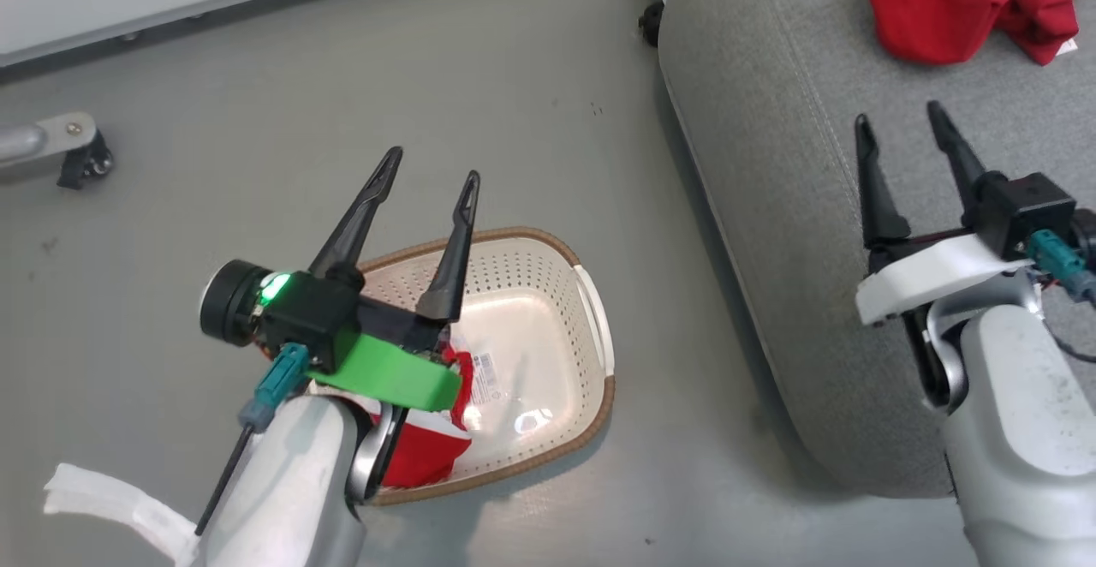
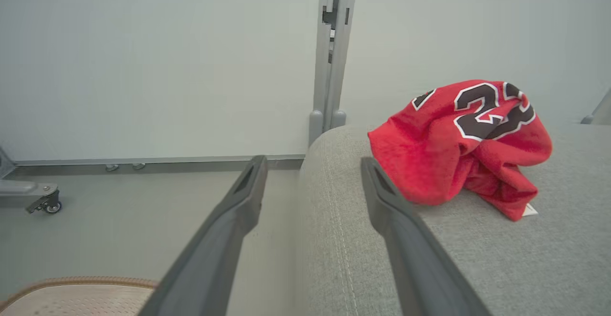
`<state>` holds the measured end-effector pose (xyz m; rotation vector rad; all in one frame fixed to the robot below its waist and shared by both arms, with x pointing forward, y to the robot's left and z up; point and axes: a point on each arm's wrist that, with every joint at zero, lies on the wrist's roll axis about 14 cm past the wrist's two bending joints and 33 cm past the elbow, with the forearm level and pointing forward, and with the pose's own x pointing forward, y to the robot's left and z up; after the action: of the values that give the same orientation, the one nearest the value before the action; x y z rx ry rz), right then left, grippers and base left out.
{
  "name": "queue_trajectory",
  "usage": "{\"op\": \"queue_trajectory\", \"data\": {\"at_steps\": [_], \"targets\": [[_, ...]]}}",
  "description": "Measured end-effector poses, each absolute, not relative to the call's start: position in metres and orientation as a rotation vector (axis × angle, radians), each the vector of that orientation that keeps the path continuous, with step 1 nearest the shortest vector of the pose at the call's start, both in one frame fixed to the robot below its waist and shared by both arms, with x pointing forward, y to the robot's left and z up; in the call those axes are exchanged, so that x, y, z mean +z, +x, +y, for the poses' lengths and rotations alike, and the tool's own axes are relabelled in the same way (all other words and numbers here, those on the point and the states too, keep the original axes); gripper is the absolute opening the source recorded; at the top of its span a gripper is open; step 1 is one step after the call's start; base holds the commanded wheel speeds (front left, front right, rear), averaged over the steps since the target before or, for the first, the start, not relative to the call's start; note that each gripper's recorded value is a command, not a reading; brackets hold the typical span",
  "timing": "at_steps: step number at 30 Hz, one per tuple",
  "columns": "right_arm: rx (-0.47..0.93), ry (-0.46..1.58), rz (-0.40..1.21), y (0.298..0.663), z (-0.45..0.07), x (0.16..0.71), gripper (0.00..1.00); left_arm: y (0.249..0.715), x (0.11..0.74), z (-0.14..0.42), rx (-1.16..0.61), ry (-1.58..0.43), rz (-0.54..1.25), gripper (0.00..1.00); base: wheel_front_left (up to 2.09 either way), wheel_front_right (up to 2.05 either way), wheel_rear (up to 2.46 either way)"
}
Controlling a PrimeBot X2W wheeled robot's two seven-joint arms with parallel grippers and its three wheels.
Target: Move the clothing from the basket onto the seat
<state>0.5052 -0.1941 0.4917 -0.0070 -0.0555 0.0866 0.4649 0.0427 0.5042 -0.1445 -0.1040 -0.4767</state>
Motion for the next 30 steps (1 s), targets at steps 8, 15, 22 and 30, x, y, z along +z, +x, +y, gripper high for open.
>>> {"op": "queue_trajectory", "data": {"at_steps": [8, 15, 22, 30], "targets": [[0.218, 0.058, -0.11, 0.485, -0.135, 0.514, 1.0, 0.446, 0.519, 0.111, -0.267, -0.122, -0.127, 1.0, 0.0, 0.0, 0.0], [0.3, 0.091, -0.144, 0.468, -0.098, 0.529, 1.0, 0.421, 0.526, 0.166, -0.102, -0.105, -0.139, 1.0, 0.0, 0.0, 0.0], [0.337, 0.105, -0.171, 0.446, -0.082, 0.54, 1.0, 0.392, 0.528, 0.202, 0.011, -0.091, -0.145, 1.0, 0.0, 0.0, 0.0], [0.348, 0.138, -0.175, 0.421, -0.079, 0.543, 1.0, 0.366, 0.531, 0.219, 0.07, -0.091, -0.157, 1.0, 0.0, 0.0, 0.0]]}}
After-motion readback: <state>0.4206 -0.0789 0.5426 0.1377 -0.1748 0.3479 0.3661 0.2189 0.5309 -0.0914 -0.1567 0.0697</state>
